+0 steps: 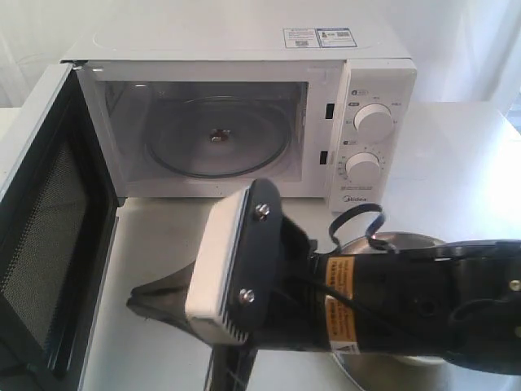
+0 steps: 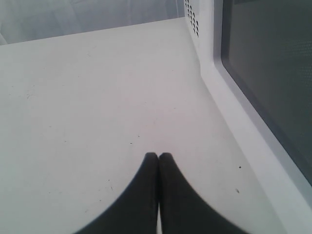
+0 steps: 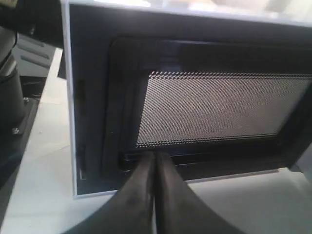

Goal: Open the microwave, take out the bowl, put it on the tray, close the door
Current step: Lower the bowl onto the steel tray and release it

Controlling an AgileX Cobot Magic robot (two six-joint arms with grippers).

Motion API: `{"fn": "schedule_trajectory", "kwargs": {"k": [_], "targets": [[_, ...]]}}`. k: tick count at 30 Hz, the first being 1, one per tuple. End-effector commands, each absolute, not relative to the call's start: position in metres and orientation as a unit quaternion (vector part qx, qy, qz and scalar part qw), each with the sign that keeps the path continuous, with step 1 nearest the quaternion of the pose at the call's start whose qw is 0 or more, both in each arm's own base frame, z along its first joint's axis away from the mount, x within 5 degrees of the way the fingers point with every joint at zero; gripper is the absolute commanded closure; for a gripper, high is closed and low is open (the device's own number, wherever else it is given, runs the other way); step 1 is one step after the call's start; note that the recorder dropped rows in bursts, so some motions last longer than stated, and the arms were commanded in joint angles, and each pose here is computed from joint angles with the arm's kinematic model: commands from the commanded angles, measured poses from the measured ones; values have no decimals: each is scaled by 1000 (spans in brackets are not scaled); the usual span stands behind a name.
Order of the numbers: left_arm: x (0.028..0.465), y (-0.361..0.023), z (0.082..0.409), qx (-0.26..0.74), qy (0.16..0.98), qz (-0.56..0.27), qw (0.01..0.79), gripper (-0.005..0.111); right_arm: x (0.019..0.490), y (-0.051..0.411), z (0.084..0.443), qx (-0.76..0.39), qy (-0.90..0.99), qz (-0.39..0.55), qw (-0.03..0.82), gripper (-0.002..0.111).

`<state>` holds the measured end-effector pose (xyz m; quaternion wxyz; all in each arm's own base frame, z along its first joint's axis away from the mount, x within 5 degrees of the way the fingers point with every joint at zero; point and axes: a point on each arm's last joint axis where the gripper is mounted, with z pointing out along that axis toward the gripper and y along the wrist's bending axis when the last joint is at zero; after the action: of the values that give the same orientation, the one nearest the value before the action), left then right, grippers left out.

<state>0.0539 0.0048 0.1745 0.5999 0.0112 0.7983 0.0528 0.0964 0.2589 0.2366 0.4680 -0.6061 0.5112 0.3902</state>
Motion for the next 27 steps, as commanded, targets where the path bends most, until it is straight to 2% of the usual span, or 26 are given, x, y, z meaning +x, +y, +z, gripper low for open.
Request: {"fn": "schedule_trajectory", "kwargs": {"k": [1,7,9,14,18,21,27], "targets": [[54,5,174,9,798,49,600,107,89,268,222,-643,458,419,449,101],[54,5,174,9,798,49,600,107,87,272,215,-651,439,433,443,53],[54,5,174,9,798,49,600,107,86,272,217,-648,432,442,445,46],[54,5,174,9,798,49,600,107,87,277,225,-636,425,458,453,47],[54,5,174,9,798,49,600,107,89,283,237,-627,420,475,454,53],[54,5,174,9,798,49,600,107,86,286,242,-635,412,491,431,54],[54,5,174,9,798,49,600,107,90,296,231,-646,422,495,400,54]]}}
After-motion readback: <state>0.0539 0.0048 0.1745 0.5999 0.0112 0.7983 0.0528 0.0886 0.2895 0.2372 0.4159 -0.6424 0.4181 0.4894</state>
